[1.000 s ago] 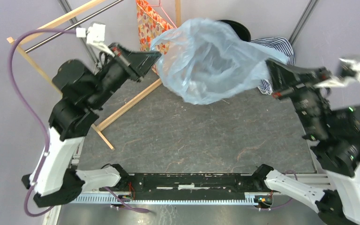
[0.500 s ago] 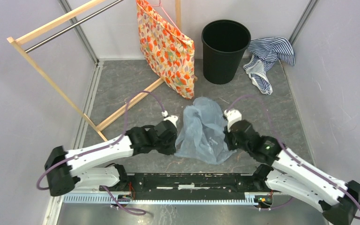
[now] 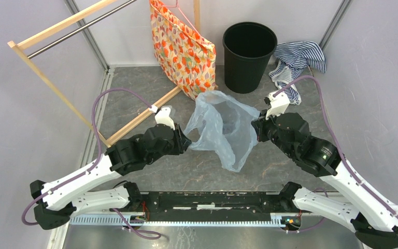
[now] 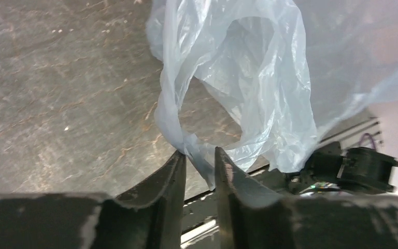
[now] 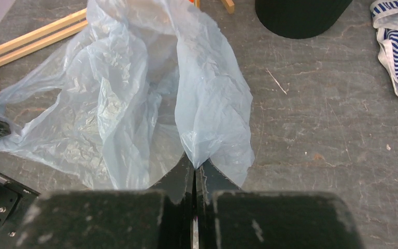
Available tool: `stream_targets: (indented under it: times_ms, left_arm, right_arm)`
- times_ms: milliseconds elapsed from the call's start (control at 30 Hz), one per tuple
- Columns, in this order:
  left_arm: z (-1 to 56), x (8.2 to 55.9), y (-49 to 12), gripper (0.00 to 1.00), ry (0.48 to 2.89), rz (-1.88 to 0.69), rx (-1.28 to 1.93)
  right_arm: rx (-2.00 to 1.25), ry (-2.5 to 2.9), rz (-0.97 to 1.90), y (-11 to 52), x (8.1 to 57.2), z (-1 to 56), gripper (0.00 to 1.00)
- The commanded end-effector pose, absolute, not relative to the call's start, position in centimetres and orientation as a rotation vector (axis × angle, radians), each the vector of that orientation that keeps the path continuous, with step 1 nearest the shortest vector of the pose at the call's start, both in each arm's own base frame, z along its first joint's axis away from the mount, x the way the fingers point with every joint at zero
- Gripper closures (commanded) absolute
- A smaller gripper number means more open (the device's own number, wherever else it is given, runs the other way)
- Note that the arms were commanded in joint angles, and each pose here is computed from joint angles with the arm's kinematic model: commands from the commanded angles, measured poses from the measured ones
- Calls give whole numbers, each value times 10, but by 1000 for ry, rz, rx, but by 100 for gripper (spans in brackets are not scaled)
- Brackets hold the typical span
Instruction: Put the trash bags into the trash bin
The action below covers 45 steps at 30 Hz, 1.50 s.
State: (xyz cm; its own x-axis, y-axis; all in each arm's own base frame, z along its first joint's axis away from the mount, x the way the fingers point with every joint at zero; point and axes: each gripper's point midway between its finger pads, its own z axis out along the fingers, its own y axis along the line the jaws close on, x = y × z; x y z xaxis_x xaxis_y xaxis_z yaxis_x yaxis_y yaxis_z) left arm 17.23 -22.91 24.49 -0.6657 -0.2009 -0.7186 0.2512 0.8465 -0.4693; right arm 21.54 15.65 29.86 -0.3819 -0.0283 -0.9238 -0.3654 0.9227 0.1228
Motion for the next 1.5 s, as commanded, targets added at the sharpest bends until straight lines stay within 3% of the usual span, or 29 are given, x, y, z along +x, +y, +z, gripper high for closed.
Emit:
stream_targets:
  times_ms: [0,100,167,433,1000,1467]
  left_arm:
    - [231,179,-220,60,2177,-677,-106]
    - [218,182,-221,45,2161,-685,-135]
    - [204,185,-217,42,2171,-645,-166]
    - [142,187,-195,41,2304,-466,-228]
    - [85,186,-250,38,2454,-719,-117]
    - [43,224,-281,29,2488,-432,6]
  right_arm:
    - [-273,1935,376,153,212,303,100]
    - [-271,1952,362,152,212,299,100]
    - [-261,1968,340,149,212,295,100]
    - [-261,2037,275,139,208,272,100]
    - [-260,2066,295,142,204,259,100]
    - [-256,2064,306,140,202,258,100]
